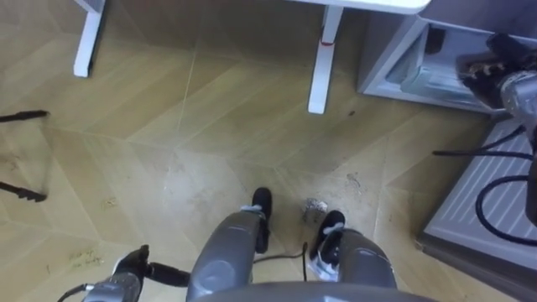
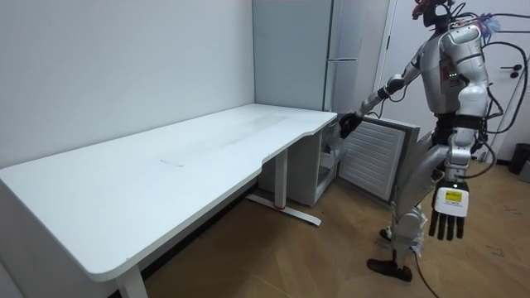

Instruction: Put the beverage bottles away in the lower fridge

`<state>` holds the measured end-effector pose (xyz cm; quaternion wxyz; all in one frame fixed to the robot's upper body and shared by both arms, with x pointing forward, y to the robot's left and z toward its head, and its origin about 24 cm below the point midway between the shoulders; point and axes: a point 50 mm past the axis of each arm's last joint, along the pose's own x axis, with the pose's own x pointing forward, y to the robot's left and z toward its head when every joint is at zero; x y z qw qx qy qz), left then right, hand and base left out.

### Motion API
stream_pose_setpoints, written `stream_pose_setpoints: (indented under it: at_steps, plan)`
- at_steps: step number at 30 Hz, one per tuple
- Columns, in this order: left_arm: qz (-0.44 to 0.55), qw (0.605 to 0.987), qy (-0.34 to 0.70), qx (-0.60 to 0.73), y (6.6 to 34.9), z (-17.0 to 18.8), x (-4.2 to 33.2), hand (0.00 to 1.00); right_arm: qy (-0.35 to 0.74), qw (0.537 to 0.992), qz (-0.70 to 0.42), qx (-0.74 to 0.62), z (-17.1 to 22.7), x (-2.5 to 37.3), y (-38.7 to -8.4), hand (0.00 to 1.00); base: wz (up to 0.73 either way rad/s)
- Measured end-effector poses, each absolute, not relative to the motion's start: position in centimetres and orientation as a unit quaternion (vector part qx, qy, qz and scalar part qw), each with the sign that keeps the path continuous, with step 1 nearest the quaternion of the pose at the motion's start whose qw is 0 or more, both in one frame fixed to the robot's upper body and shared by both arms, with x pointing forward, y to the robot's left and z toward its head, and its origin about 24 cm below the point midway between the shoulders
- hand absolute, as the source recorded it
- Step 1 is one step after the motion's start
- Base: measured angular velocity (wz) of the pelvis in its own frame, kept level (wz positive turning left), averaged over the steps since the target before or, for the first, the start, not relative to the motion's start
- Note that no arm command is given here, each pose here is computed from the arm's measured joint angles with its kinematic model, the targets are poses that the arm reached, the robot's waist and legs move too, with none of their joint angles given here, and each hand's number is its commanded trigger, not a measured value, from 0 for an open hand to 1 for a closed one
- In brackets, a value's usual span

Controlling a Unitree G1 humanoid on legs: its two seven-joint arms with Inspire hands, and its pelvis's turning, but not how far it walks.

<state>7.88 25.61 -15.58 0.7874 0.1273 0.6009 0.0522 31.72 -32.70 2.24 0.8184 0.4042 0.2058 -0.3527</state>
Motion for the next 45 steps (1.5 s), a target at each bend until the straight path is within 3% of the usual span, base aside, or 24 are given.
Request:
stream_pose_setpoints:
  at_steps: [4,8,17,22,30,45]
  plan:
    - [0.051,0.79,0.6,0.117,25.6,-15.6,7.7,0.0,0.202,0.832,-0.346,0.384,-0.3,29.4,-33.2,0.0,-0.01]
    - [0.069,0.797,0.593,0.091,25.5,-15.7,7.7,0.0,0.203,0.843,-0.317,0.384,-3.3,27.0,-31.5,0.0,-0.07]
    - [0.086,0.809,0.578,0.067,24.6,-15.9,7.1,0.0,0.329,0.812,-0.33,0.351,-11.0,17.9,-28.0,0.0,-0.08]
    - [0.099,0.816,0.565,0.063,24.2,-15.9,7.0,0.0,0.387,0.829,-0.296,0.275,-12.8,14.7,-26.6,0.0,-0.1]
    - [0.113,0.813,0.567,0.064,24.2,-16.0,5.8,0.0,0.451,0.806,-0.291,0.25,-14.8,10.5,-25.1,0.0,-0.02]
    - [0.159,0.788,0.594,0.027,24.7,-16.2,2.2,0.0,0.503,0.729,-0.35,0.303,-16.6,4.0,-24.8,0.0,-0.04]
